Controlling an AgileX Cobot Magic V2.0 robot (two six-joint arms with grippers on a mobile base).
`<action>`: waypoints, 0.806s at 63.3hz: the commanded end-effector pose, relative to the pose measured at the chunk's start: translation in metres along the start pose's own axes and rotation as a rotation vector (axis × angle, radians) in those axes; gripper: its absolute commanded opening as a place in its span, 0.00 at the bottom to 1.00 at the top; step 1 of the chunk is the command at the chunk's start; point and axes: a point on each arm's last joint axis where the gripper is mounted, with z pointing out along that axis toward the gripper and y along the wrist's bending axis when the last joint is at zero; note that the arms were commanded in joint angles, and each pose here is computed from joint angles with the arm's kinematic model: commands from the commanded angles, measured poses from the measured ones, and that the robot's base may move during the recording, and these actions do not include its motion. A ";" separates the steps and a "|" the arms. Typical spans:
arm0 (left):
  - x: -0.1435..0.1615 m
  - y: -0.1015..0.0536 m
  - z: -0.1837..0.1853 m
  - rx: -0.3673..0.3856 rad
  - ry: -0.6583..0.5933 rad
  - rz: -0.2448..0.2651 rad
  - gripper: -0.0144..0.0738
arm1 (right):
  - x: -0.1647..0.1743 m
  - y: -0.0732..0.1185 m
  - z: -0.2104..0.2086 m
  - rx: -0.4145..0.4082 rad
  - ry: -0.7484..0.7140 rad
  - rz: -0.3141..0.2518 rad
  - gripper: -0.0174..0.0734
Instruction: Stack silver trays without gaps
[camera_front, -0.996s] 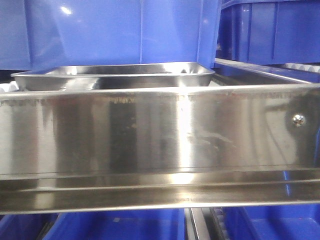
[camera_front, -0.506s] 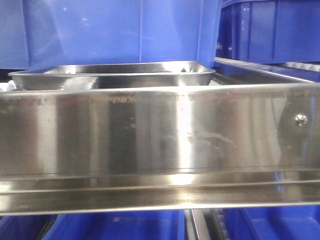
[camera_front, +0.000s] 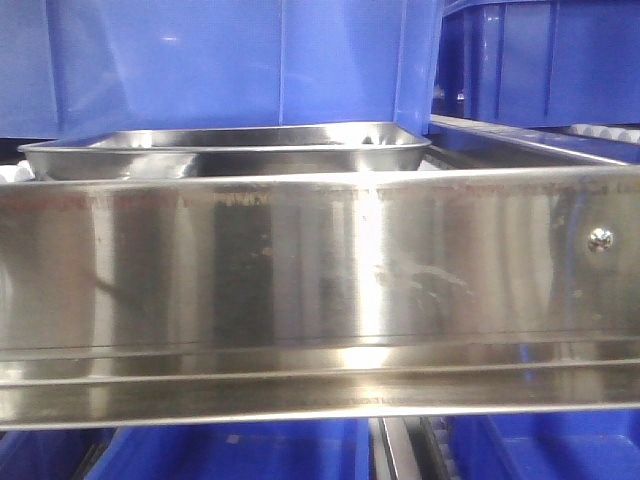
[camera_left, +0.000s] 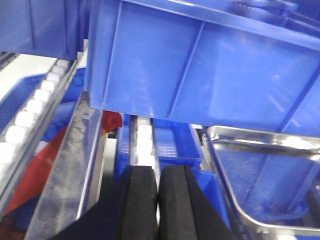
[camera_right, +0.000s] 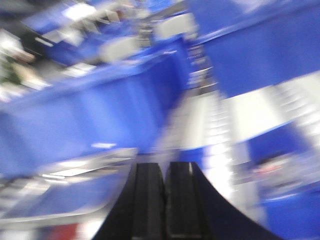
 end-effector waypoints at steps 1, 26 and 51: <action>-0.003 -0.002 -0.001 0.017 -0.015 -0.020 0.17 | -0.003 0.005 -0.001 -0.046 -0.020 0.079 0.10; -0.003 -0.003 -0.001 0.032 -0.005 -0.045 0.17 | -0.001 0.005 -0.001 -0.044 0.006 0.074 0.10; -0.009 -0.018 -0.016 0.150 0.102 -0.065 0.17 | -0.024 0.012 0.000 -0.063 -0.133 0.030 0.10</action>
